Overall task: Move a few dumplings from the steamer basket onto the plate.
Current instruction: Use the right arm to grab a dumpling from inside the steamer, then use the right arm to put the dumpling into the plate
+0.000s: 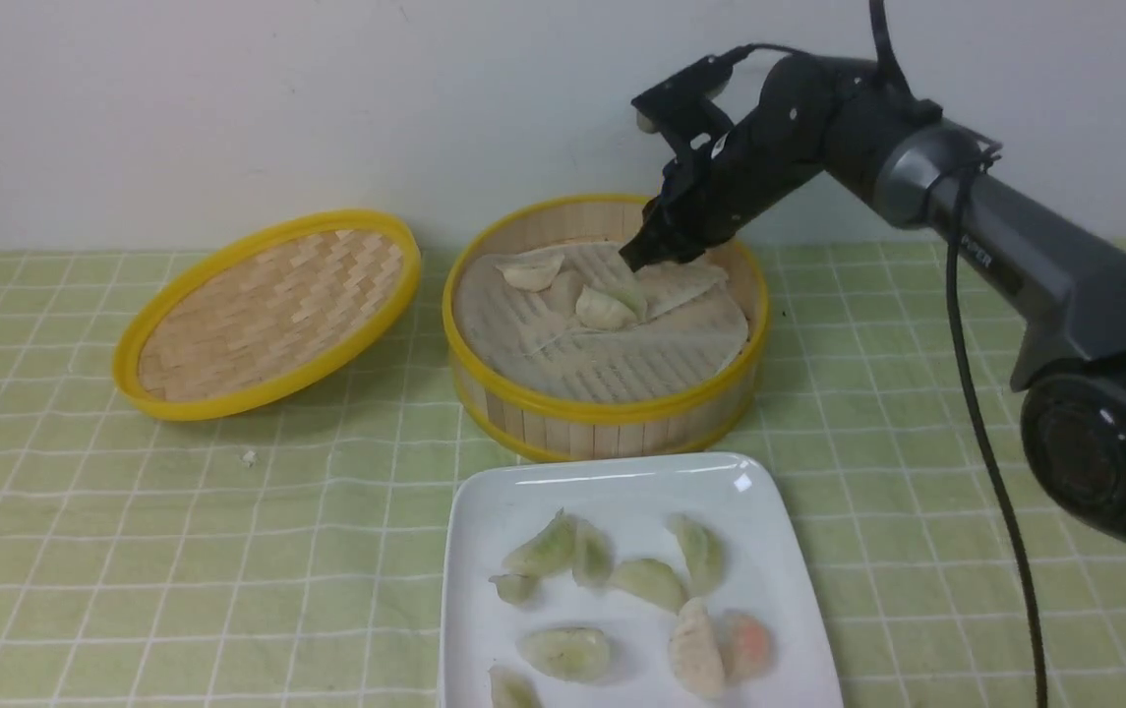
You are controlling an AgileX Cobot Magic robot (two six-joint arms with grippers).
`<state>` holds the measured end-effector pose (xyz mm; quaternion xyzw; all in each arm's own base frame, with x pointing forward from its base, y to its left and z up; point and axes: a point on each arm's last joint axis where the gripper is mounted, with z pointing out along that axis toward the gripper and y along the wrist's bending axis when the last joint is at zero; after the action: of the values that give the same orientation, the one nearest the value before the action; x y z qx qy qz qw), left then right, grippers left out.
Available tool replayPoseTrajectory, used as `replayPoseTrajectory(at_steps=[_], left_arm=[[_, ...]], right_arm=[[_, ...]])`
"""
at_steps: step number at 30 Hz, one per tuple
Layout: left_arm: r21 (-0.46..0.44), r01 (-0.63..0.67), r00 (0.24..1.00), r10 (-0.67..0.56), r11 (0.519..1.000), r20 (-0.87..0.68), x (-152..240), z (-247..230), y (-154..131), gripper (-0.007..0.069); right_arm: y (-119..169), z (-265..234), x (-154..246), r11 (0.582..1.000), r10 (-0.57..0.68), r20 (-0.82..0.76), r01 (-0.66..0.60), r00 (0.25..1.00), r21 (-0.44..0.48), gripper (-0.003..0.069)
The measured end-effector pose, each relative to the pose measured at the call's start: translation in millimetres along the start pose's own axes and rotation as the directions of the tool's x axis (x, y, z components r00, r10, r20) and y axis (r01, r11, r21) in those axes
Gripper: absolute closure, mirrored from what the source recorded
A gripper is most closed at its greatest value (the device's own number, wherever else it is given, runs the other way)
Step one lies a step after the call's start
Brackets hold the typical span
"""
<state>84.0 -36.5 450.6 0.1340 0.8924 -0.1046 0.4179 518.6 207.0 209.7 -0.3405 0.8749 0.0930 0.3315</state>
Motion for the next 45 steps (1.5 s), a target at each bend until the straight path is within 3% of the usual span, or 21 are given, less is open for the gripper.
replayPoseTrajectory(at_steps=[10, 17, 22, 25, 29, 32, 39, 40, 45], left_arm=[[0.002, 0.002, 1.0, -0.002, 1.0, 0.0, 0, 0, 0, 0.0631], [0.004, 0.0, 1.0, 0.0, 1.0, -0.001, 0, 0, 0, 0.0631], [0.052, 0.015, 1.0, -0.015, 0.999, -0.009, 1, 0, -5, 0.0631], [0.097, 0.022, 1.0, -0.02, 0.995, -0.016, 1, 0, -9, 0.0631], [0.129, 0.012, 1.0, -0.01, 0.992, -0.019, 2, -1, -12, 0.0631], [0.138, 0.008, 1.0, -0.006, 0.99, -0.02, 2, -1, -13, 0.0631], [0.146, 0.009, 1.0, -0.006, 0.989, -0.021, 2, -1, -13, 0.0631], [0.146, 0.009, 1.0, -0.006, 0.989, -0.021, 2, -1, -13, 0.0631], [0.159, 0.014, 1.0, -0.01, 0.987, -0.023, 2, -1, -14, 0.0631]], right_arm=[[-11, -63, -7, 0.998, 0.063, -0.114, -0.062, 0.991, 0.014, 0.0636], [-14, -130, -16, 0.988, 0.155, -0.065, -0.154, 0.986, 0.016, 0.0638], [14, -157, 9, 0.974, 0.199, -0.153, -0.212, 0.968, -0.074, 0.0638], [47, -162, 42, 0.957, 0.189, -0.258, -0.237, 0.947, -0.168, 0.0638], [85, -149, 83, 0.925, 0.162, -0.369, -0.271, 0.915, -0.266, 0.0657], [103, -126, 104, 0.92, 0.173, -0.377, -0.286, 0.91, -0.269, 0.0655], [120, -97, 111, 0.933, 0.153, -0.349, -0.251, 0.924, -0.257, 0.0535], [118, -99, 105, 0.938, 0.146, -0.33, -0.236, 0.933, -0.253, 0.0487], [106, -121, 69, 0.972, 0.084, -0.218, -0.128, 0.972, -0.197, 0.0393]])
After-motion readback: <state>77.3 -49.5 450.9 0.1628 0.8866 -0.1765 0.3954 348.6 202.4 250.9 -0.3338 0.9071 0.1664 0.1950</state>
